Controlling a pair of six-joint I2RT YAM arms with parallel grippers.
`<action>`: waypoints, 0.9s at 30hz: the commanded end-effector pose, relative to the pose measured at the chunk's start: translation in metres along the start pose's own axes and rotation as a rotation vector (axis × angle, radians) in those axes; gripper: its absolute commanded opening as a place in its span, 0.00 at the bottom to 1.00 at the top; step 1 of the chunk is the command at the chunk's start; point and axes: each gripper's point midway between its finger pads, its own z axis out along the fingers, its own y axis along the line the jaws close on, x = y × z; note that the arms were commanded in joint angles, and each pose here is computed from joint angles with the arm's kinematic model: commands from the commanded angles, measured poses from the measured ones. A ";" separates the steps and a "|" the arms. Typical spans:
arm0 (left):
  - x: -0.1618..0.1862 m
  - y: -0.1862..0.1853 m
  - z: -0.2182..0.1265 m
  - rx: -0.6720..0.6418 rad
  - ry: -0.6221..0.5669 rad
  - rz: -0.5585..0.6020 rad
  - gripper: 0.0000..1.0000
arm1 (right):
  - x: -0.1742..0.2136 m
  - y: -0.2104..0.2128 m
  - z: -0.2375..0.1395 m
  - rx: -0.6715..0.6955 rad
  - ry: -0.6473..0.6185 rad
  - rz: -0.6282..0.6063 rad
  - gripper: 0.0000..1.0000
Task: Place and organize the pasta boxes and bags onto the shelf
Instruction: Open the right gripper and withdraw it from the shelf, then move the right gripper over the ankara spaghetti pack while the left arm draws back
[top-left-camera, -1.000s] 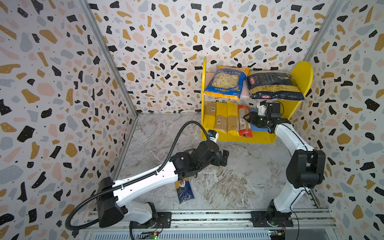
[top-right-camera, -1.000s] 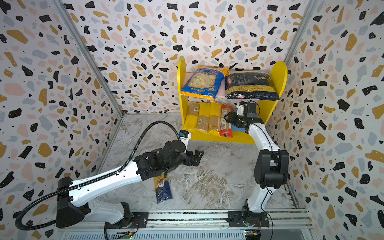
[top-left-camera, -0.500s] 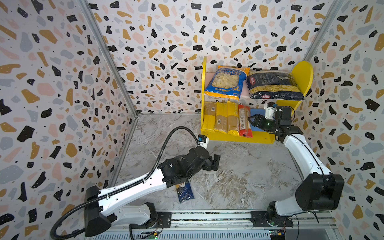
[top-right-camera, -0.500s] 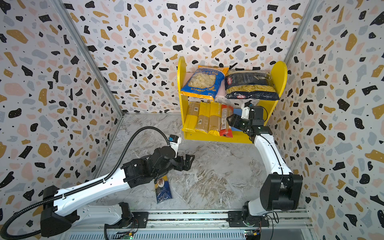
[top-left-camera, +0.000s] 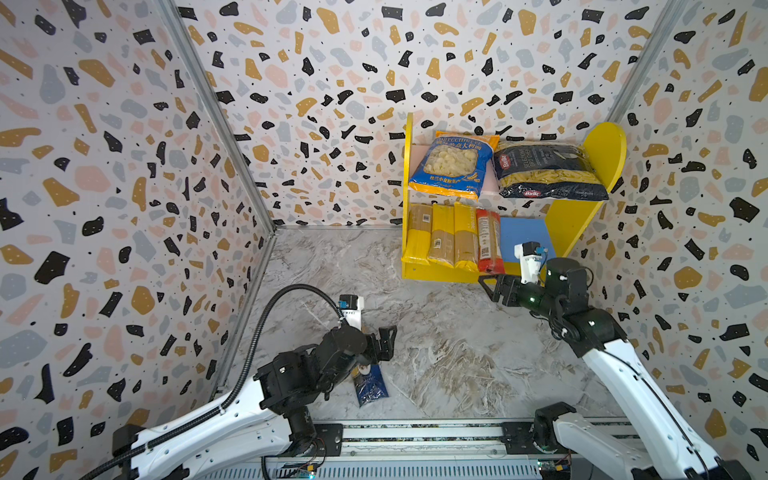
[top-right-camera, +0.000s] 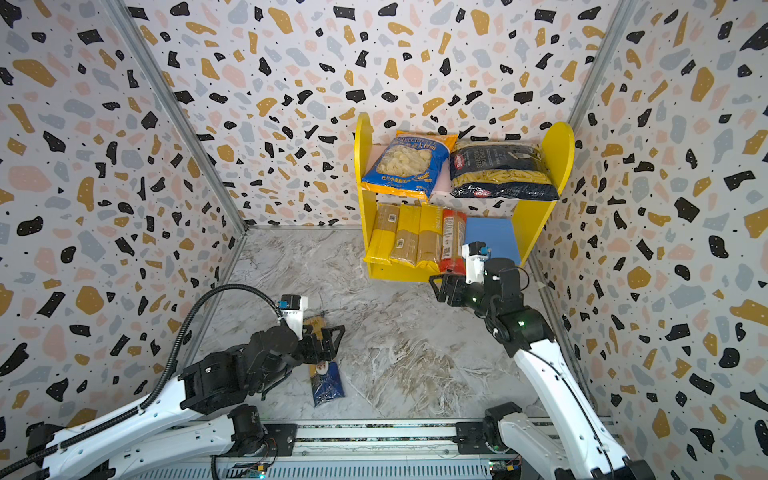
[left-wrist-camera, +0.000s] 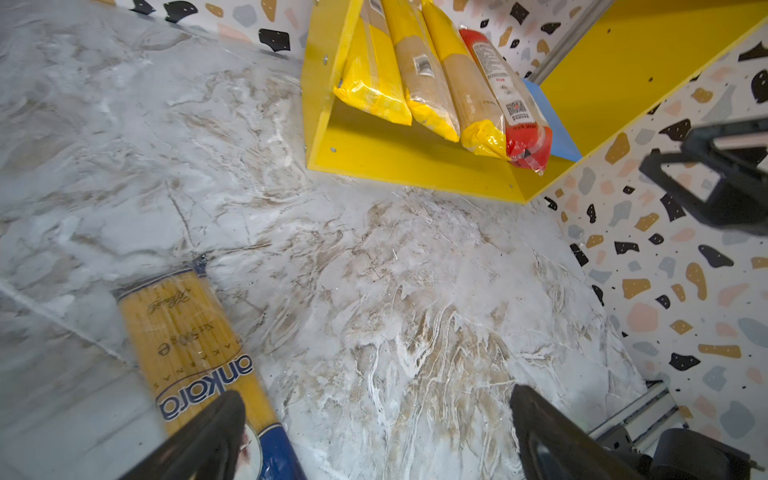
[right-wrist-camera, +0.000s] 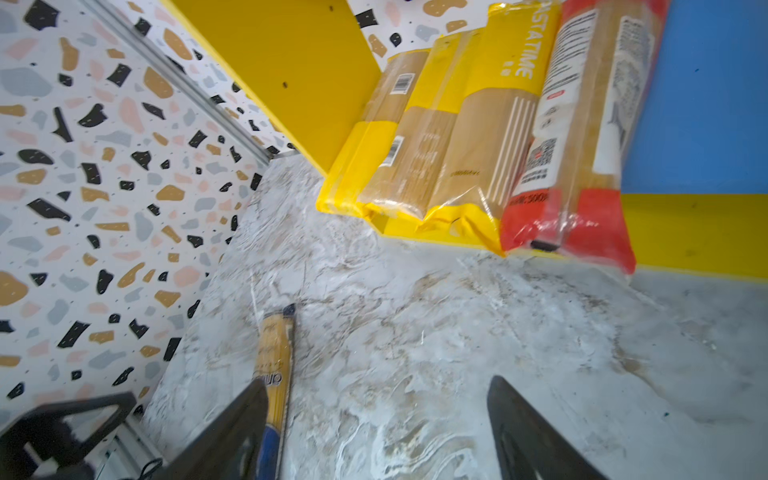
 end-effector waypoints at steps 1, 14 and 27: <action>0.012 0.024 -0.005 -0.059 0.010 -0.071 1.00 | 0.025 0.003 -0.012 -0.002 0.014 0.041 0.85; 0.028 0.053 -0.021 -0.095 0.021 -0.190 1.00 | 0.104 0.028 -0.019 -0.114 0.119 0.033 0.89; 0.027 0.074 -0.035 -0.130 -0.019 -0.238 1.00 | 0.168 0.084 0.031 -0.137 0.280 -0.130 0.92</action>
